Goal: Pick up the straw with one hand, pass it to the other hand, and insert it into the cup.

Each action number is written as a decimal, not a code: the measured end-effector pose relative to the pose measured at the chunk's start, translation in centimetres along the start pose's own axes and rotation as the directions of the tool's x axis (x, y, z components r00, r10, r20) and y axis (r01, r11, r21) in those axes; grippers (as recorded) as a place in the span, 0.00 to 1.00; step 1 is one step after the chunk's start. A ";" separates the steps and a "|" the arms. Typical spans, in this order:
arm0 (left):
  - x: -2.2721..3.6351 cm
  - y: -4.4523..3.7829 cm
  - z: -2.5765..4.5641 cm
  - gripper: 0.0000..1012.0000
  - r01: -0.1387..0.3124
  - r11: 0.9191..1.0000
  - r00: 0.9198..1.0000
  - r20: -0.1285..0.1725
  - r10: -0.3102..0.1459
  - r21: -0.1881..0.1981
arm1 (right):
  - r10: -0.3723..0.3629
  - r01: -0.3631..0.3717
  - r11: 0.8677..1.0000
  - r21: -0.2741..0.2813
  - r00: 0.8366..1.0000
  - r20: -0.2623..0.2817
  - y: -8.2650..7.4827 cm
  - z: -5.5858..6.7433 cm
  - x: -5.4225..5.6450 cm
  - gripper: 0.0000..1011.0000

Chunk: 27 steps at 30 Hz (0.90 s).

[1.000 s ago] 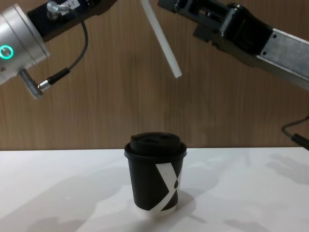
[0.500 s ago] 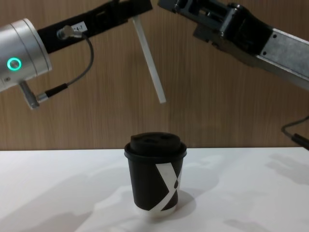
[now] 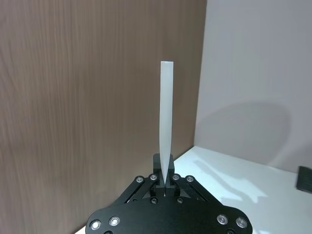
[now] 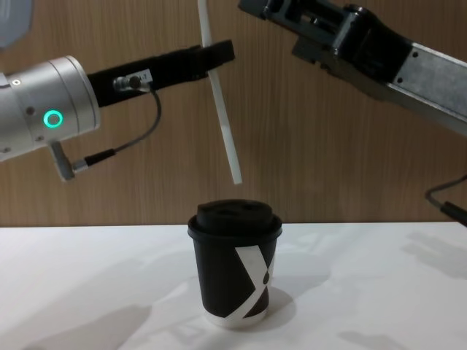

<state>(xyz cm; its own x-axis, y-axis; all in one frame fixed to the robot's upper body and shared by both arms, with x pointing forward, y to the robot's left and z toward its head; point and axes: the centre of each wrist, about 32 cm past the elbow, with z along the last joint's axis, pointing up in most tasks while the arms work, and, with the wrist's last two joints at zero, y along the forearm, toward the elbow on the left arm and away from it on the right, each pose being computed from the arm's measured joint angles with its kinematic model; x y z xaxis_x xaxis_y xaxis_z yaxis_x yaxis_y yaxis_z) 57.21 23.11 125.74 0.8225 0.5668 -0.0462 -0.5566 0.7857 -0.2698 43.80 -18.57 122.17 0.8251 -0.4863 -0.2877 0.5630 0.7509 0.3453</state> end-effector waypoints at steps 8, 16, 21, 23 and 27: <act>0.40 -0.68 -0.71 0.00 -0.015 1.000 1.000 -0.009 0.015 0.020 | 0.000 0.000 1.000 0.000 1.000 0.000 0.0 0.0 0.0 0.99; 0.80 -1.05 -1.31 0.00 -0.007 1.000 0.999 -0.037 0.008 0.023 | 0.000 0.000 1.000 0.000 1.000 0.000 0.0 0.0 0.0 0.99; 1.04 -1.10 -1.56 0.00 -0.001 1.000 0.998 -0.058 0.002 0.019 | 0.000 0.000 1.000 0.000 1.000 0.000 0.0 0.0 0.0 0.99; 1.11 -1.09 -1.64 0.00 0.001 1.000 0.998 -0.066 0.001 0.017 | 0.000 0.000 1.000 0.000 1.000 0.000 0.0 0.0 0.0 0.99; 1.19 -1.08 -1.71 0.00 0.003 1.000 0.997 -0.077 -0.002 0.011 | 0.000 0.000 1.000 0.000 1.000 0.000 0.0 0.0 0.0 0.99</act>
<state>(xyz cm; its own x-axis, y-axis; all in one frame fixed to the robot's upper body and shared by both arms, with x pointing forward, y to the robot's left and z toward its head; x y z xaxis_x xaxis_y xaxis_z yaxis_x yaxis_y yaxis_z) 58.99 22.52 124.33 0.8303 0.5443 -0.1197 -0.5554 0.7902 -0.2591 43.80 -18.57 122.16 0.8251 -0.4863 -0.2877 0.5630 0.7509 0.3453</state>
